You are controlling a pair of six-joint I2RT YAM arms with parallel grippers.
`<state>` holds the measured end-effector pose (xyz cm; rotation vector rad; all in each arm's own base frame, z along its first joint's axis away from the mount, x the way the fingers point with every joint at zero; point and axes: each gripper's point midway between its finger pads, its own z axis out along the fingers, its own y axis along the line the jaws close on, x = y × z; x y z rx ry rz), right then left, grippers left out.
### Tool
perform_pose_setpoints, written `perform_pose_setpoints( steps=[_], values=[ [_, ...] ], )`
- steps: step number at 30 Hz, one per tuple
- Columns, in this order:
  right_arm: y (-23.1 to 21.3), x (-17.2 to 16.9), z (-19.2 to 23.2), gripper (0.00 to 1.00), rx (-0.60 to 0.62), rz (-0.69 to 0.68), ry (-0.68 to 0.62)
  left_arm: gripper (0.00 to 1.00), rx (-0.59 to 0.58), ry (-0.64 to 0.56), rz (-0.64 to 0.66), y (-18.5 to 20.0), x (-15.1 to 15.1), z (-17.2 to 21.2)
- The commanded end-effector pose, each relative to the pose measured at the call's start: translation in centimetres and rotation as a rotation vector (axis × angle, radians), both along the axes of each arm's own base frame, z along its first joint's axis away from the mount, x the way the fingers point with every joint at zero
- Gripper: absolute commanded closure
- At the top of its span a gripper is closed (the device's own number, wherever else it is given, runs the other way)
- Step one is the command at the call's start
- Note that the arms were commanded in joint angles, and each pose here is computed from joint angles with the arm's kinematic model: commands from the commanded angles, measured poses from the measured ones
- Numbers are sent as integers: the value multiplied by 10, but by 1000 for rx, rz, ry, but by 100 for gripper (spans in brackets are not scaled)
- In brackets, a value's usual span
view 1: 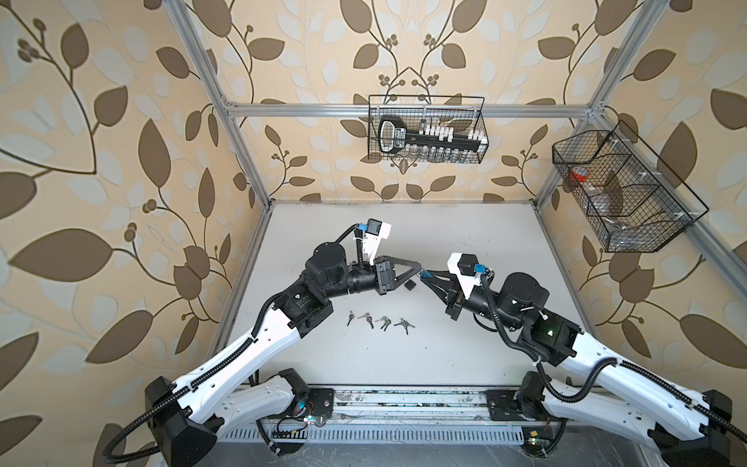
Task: Lock with the key
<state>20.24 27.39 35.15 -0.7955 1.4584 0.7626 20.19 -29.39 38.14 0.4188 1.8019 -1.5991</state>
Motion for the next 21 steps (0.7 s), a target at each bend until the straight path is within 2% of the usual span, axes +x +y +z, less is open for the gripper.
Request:
perform_pose_setpoints(
  steps=[1, 4, 13, 21],
  values=[
    [11, -24, 28, 100, 71, 147, 22, 100, -4, -114, 32, 4, 3, 25],
    [11, -23, 31, 100, 91, 179, 67, 100, 30, -151, 13, 2, 2, 23],
    [5, -27, 44, 100, 151, 367, 190, 100, 21, -273, -79, -2, -15, 36],
    [4, -54, 57, 100, 189, 571, 178, 100, -1, -307, -176, -6, -29, 43]
  ],
)
